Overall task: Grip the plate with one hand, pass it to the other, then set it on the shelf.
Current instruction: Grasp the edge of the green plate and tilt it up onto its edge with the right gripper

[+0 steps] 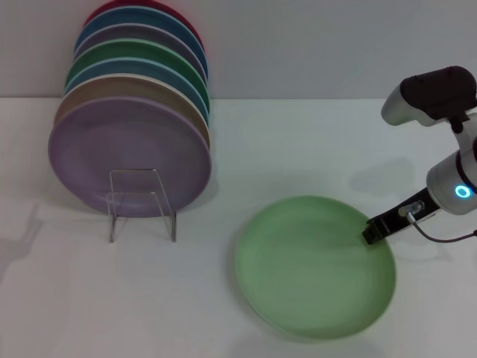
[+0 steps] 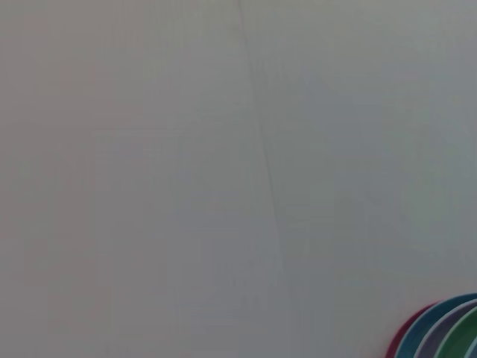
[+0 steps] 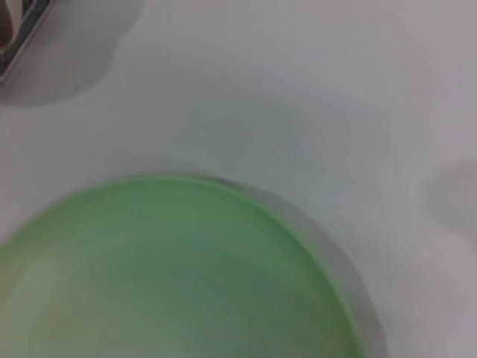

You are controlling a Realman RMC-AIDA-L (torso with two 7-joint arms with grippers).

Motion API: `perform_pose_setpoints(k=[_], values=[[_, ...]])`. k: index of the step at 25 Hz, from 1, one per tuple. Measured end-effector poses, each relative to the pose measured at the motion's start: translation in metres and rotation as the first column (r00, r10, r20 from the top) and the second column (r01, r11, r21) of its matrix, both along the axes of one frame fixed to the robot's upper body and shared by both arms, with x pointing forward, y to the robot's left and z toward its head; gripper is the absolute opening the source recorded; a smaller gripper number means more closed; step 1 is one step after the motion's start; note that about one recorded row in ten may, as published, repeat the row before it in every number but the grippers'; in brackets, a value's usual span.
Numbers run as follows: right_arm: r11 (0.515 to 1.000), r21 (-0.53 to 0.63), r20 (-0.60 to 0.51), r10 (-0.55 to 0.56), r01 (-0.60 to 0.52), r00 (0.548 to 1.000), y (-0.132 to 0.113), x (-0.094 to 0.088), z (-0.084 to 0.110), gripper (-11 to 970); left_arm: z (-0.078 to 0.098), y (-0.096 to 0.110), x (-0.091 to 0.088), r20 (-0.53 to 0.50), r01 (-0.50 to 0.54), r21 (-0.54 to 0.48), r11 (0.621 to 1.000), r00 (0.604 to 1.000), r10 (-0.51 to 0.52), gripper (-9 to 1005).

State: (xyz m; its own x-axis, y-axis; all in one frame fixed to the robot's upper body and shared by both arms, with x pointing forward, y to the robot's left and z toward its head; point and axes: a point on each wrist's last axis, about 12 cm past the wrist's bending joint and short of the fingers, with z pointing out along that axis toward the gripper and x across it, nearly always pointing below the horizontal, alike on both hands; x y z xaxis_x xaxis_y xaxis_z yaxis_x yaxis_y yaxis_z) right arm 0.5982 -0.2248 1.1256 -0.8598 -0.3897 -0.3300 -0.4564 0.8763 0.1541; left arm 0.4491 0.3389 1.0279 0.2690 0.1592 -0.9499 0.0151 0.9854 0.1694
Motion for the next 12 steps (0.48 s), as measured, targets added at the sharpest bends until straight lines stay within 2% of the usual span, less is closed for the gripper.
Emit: perform_pose_setpoints(k=[7,12], values=[[0.999,0.033,0.046,-0.006,0.004,0.999,-0.001,-0.006,0.007,46,0.003,-0.002,0.001,0.019,0.012,-0.002,1.0,1.0,-0.012,838],[0.994,0.112,0.076,-0.003,-0.005,0.997,0.001,-0.012,0.014,36,0.004,-0.003,0.002,0.026,0.015,-0.002,1.0,1.0,-0.015,838]])
